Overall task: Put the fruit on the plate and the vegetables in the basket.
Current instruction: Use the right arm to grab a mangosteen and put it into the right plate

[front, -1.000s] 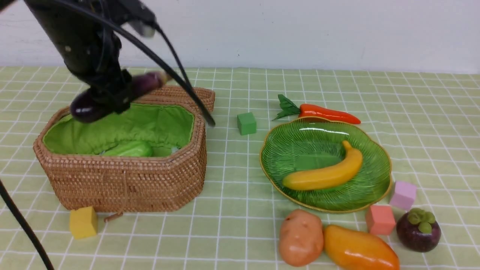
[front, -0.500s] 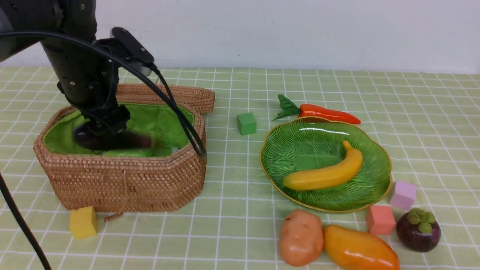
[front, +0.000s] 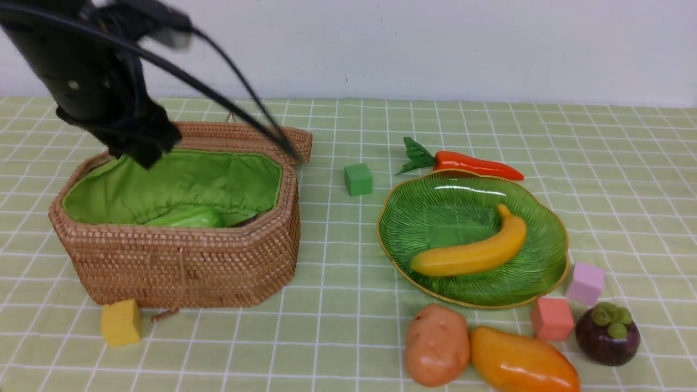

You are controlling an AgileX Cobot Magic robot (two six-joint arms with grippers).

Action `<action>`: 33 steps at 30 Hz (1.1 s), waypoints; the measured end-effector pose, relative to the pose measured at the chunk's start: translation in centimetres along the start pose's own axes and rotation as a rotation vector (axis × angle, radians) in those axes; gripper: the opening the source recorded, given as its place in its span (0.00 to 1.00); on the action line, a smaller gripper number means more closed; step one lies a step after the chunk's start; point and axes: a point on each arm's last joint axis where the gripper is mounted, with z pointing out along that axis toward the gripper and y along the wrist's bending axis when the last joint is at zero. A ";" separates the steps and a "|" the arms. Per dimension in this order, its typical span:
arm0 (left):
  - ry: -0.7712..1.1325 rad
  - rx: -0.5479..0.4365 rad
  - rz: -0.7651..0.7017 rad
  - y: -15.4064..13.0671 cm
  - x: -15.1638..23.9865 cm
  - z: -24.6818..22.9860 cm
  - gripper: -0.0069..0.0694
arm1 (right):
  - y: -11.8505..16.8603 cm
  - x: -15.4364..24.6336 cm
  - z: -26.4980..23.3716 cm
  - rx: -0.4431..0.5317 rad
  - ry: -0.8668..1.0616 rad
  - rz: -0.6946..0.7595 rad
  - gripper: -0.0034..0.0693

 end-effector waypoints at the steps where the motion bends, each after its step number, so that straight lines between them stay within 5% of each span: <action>1: -0.032 0.025 -0.059 -0.3 0.4 -1.7 0.18 | -0.3 -0.4 0.2 0.006 0.003 0.006 0.06; 3: -0.078 0.078 -0.106 -0.9 1.0 -3.7 0.08 | -0.9 -1.0 0.6 0.008 0.010 0.016 0.06; 10: -0.273 0.259 -0.164 -4.0 7.0 -8.0 0.07 | -4.2 -3.2 3.4 0.012 0.137 0.189 0.07; 21: -0.571 0.469 -0.090 -9.5 20.6 -4.7 0.07 | -10.5 -2.9 9.0 0.101 0.446 0.464 0.07; 29: -0.659 0.528 0.026 -10.6 22.5 -2.7 0.07 | -13.8 -0.2 12.3 0.170 0.679 0.592 0.07; 33: -0.697 0.526 0.031 -10.6 22.3 -2.9 0.07 | -15.8 2.5 12.7 0.347 0.880 0.642 0.10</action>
